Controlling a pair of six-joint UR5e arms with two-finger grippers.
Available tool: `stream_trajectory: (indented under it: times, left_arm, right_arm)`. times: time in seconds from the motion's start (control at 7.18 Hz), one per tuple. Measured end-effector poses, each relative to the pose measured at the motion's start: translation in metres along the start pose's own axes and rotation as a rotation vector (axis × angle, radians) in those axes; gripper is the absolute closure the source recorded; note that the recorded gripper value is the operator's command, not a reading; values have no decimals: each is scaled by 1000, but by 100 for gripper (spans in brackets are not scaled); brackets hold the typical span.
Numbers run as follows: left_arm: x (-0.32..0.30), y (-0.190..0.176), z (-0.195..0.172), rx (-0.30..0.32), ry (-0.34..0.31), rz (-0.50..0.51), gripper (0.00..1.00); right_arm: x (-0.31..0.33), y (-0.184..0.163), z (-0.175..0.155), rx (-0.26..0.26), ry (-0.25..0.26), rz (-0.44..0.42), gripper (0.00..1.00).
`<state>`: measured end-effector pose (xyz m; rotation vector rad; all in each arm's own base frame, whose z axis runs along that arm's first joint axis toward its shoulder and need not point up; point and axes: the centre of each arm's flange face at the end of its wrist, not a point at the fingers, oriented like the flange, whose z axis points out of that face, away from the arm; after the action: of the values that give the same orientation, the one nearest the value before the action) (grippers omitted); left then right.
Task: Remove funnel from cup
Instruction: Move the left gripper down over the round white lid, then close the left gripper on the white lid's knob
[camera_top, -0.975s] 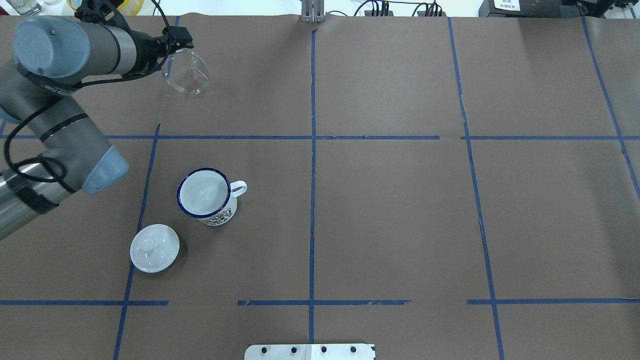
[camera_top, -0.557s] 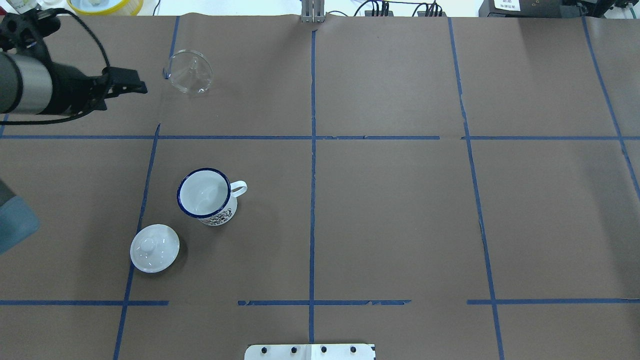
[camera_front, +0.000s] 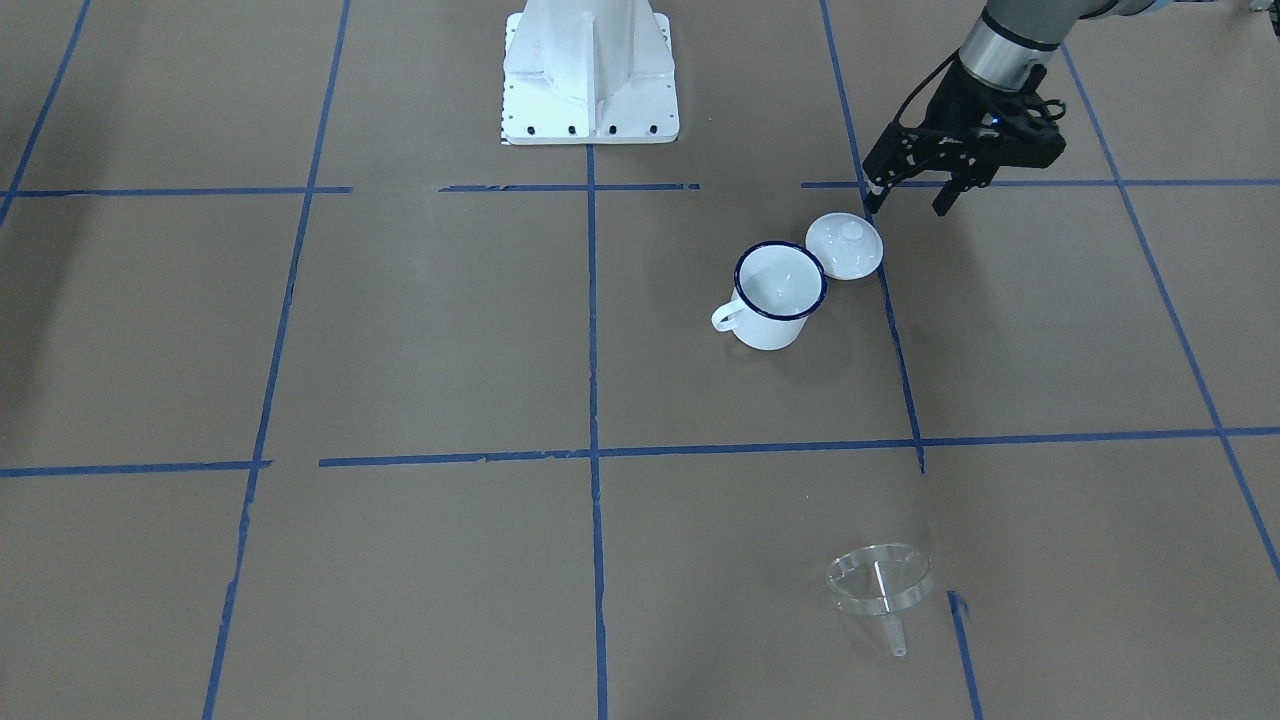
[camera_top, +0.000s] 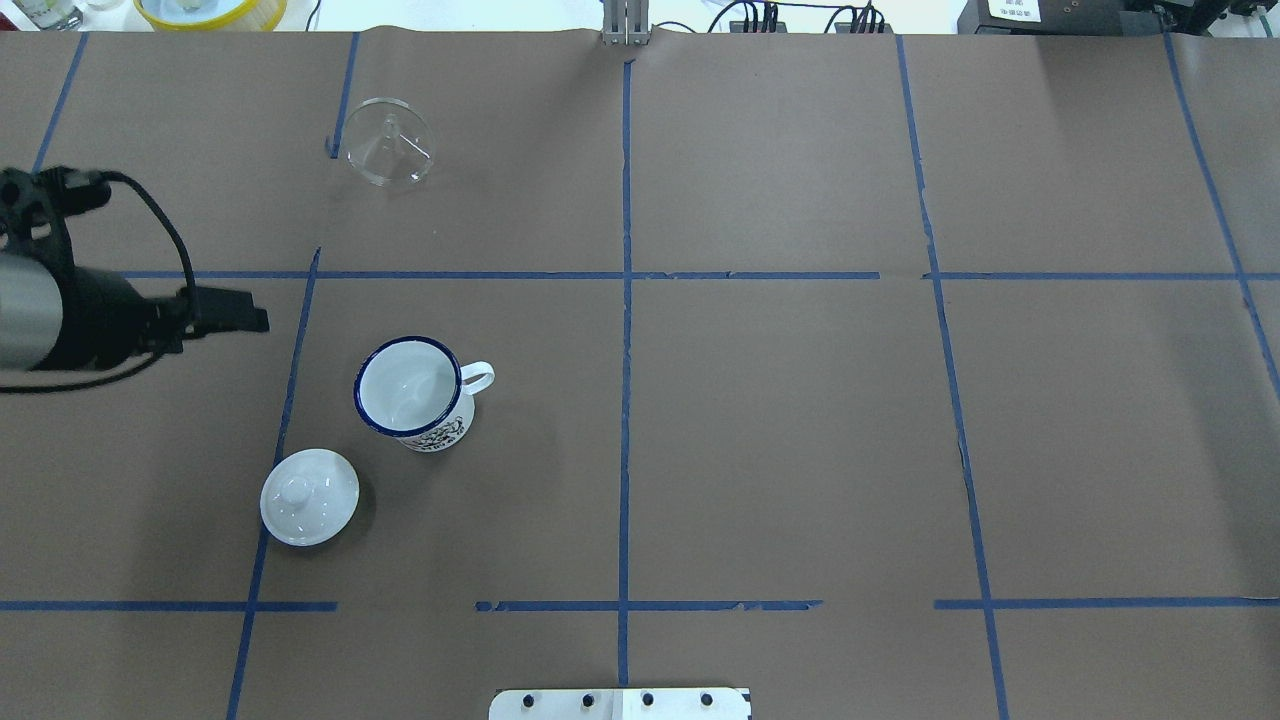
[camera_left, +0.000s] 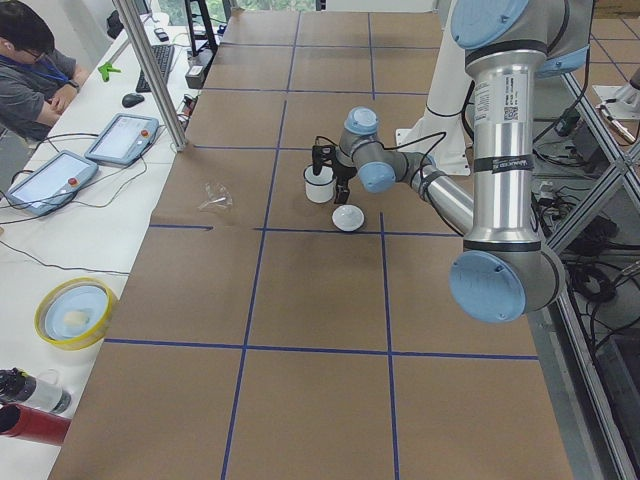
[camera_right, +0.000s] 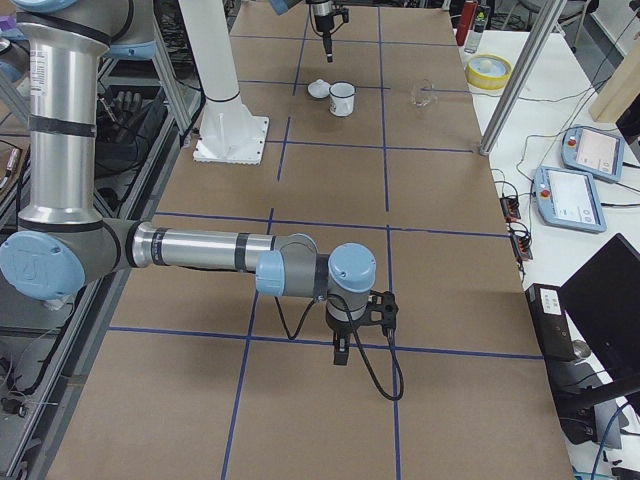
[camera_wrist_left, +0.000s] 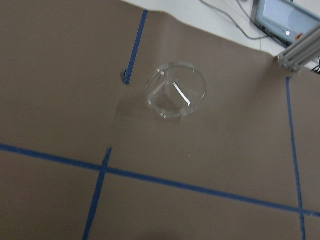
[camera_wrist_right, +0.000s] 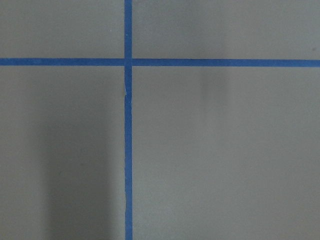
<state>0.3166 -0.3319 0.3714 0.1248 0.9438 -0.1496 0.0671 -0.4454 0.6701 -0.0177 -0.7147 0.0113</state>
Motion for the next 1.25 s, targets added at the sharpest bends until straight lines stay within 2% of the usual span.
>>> stream_trajectory:
  times: [0.28, 0.56, 0.97, 1.25]
  left_arm:
    - [14, 19, 44, -40, -96, 13, 2]
    - [38, 23, 74, -56, -152, 15, 4]
    - [40, 26, 87, -44, -179, 21, 7]
    - [38, 26, 86, -39, -156, 28, 8]
  right_arm:
    - [0, 0, 0, 0, 0, 0, 0]
    - [0, 0, 0, 0, 0, 0, 0]
    - [0, 0, 0, 0, 0, 0, 0]
    - [0, 0, 0, 0, 0, 0, 0]
